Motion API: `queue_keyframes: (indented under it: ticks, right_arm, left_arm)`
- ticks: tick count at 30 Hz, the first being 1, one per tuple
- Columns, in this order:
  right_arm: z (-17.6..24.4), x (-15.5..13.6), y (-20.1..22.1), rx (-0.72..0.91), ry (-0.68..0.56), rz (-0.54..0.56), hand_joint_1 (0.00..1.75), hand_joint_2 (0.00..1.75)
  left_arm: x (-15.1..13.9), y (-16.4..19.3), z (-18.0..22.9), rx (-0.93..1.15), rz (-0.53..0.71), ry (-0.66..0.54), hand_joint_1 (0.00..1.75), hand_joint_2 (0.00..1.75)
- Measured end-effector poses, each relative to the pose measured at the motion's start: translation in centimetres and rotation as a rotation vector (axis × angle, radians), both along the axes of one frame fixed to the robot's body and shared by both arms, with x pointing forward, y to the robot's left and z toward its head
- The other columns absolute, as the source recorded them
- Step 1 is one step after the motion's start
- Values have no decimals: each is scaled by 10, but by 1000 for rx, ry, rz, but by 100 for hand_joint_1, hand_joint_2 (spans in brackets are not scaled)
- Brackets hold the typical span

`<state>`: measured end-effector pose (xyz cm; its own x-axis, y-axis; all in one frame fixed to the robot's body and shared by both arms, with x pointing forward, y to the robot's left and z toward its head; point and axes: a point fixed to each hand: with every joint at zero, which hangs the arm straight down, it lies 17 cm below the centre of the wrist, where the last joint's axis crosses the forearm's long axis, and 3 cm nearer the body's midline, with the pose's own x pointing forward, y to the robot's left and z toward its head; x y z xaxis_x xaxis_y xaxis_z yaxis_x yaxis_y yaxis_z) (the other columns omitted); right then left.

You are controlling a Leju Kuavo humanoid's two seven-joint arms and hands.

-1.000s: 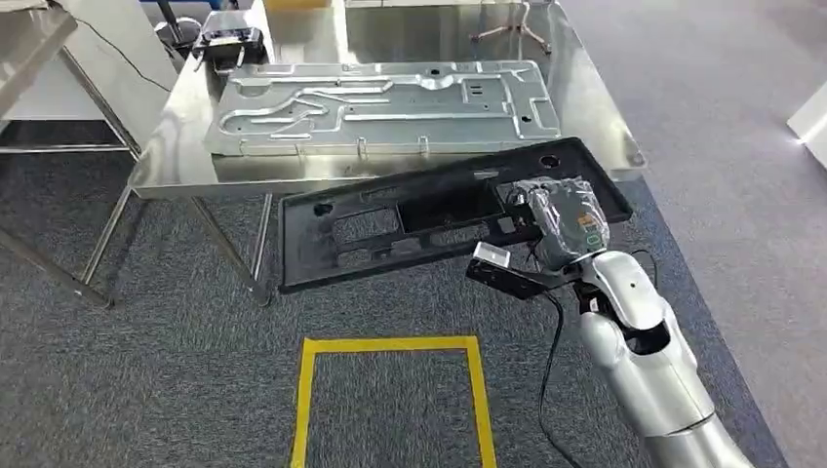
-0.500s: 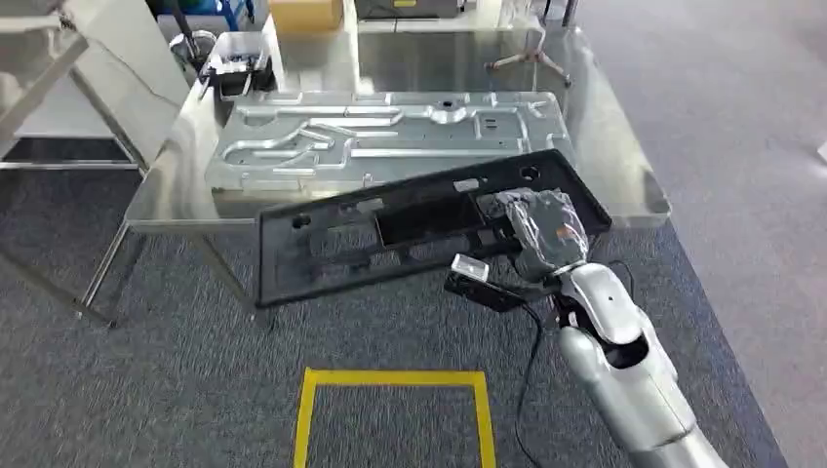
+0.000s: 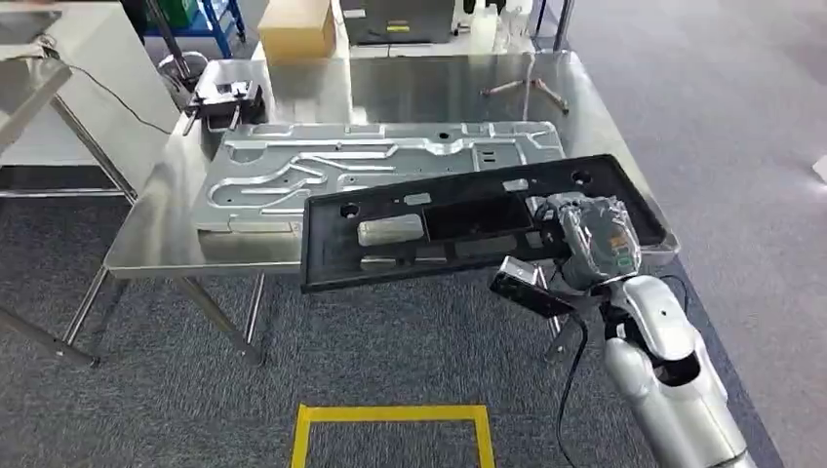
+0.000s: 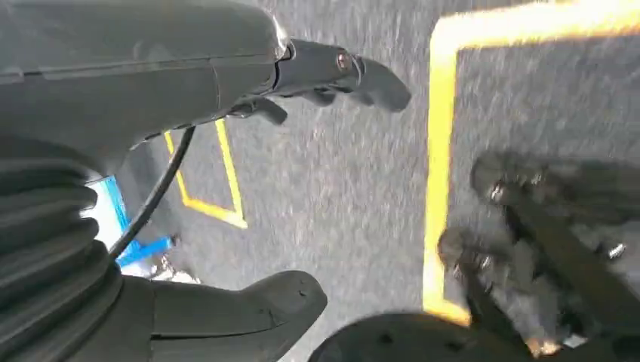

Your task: Take the parts from the cabinet and place them on the table.

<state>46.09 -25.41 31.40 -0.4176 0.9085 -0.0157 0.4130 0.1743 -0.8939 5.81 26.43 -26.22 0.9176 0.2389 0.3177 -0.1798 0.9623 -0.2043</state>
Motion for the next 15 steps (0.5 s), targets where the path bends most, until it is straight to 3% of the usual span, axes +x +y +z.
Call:
queue_keyframes:
  ticks: [15]
  right_arm:
    - [-9, -2, -21, -11, 31, -33, 175, 175]
  left_arm:
    - [0, -15, 6, -59, 7, -15, 0, 175]
